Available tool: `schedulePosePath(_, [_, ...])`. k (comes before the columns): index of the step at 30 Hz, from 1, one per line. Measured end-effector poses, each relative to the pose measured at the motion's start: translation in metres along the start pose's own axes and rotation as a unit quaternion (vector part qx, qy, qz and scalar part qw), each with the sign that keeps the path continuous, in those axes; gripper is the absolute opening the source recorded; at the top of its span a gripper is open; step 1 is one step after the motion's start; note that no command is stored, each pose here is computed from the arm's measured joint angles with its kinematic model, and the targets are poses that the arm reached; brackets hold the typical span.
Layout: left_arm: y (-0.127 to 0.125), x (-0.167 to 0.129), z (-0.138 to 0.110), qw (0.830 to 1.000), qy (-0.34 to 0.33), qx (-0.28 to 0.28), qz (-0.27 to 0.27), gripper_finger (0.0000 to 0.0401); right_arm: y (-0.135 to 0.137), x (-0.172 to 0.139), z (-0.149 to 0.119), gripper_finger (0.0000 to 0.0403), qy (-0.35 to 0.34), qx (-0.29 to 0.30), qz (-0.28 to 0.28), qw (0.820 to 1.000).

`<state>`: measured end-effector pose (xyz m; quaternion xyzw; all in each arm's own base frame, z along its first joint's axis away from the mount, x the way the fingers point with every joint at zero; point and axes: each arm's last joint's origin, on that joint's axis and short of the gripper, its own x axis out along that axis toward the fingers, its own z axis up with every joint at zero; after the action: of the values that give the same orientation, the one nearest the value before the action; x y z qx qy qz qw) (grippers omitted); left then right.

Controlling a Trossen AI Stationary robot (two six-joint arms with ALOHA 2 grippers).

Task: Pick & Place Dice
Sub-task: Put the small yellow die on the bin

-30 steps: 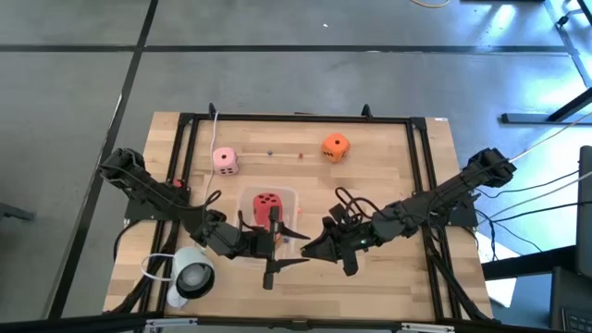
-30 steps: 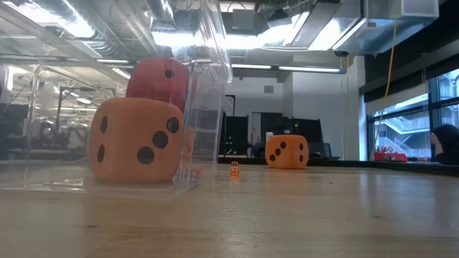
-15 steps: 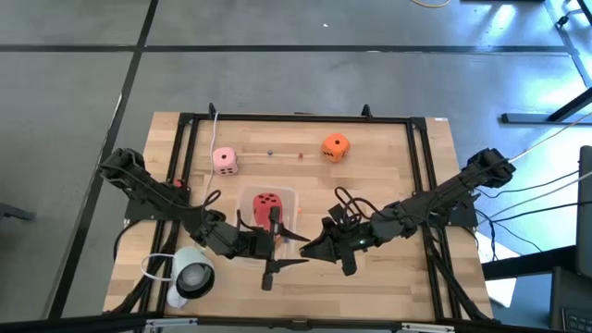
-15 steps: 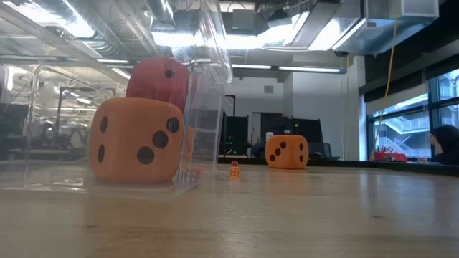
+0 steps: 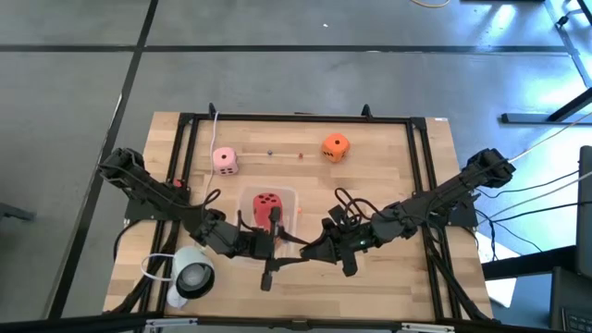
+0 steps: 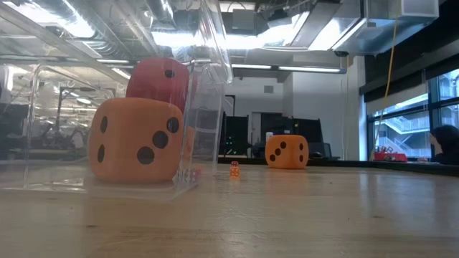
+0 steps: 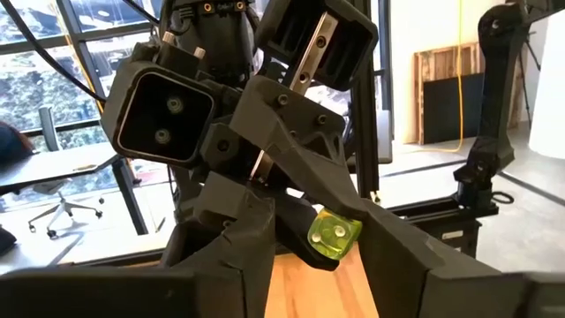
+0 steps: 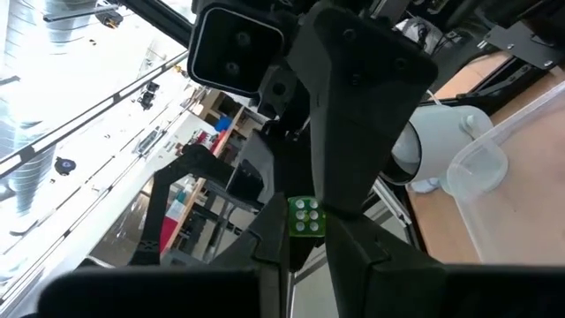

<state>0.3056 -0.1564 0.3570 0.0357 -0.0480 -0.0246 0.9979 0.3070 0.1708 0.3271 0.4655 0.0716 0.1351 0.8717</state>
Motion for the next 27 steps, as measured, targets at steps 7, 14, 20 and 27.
schedulePosePath(7, [0.0004, -0.0005, 0.0014, 0.999, -0.002, 0.047, 0.003, 0.0060, 0.0019, 0.0000, 0.0013, 0.0046, -0.007, 0.005, 0.010, 1.000])
schedulePosePath(14, [0.0005, -0.0005, 0.0032, 0.998, -0.012, 0.063, 0.007, 0.0027, 0.0027, -0.0001, 0.0017, 0.0046, -0.007, 0.007, 0.015, 1.000])
schedulePosePath(20, [0.0003, -0.0002, 0.0025, 0.998, -0.011, 0.063, 0.008, 0.0027, 0.0026, -0.0001, 0.0017, 0.0063, -0.008, 0.008, 0.014, 1.000])
schedulePosePath(27, [0.0006, 0.0000, 0.0018, 0.998, -0.009, 0.056, 0.012, 0.0027, 0.0024, -0.0001, 0.0020, 0.0125, -0.017, 0.007, 0.008, 1.000])
